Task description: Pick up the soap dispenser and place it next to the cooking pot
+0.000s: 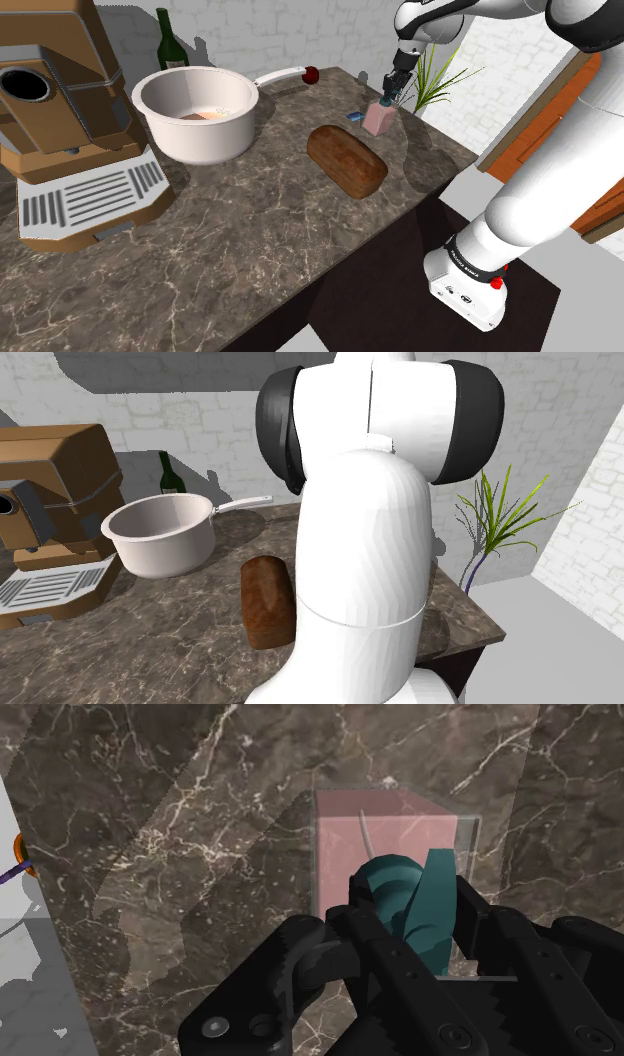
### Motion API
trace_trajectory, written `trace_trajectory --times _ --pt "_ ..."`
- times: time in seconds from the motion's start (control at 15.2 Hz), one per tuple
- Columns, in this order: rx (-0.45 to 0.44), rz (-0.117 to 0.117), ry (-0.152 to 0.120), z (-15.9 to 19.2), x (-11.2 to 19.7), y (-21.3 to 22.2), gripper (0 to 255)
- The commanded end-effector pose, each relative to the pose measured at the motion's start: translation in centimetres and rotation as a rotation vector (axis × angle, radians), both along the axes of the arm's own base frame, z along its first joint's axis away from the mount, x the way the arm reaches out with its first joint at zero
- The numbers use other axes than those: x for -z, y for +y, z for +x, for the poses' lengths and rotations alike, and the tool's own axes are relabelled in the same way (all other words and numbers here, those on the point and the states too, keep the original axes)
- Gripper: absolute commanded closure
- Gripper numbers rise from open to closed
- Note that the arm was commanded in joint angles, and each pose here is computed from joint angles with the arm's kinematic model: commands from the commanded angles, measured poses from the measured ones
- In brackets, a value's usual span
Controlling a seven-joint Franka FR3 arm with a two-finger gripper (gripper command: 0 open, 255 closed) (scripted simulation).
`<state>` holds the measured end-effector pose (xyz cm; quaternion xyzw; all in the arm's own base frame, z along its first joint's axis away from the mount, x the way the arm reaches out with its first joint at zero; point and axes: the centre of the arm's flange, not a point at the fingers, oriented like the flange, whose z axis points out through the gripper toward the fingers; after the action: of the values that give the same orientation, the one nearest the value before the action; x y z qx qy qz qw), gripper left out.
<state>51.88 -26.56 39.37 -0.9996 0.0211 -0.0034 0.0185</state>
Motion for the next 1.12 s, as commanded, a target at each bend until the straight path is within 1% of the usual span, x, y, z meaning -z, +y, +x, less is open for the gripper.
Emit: trace_trajectory --times 0.0,1.06 --pt "0.000 0.000 0.001 0.0 0.0 0.0 255" --pt "0.000 0.000 0.001 0.0 -8.4 0.0 255"
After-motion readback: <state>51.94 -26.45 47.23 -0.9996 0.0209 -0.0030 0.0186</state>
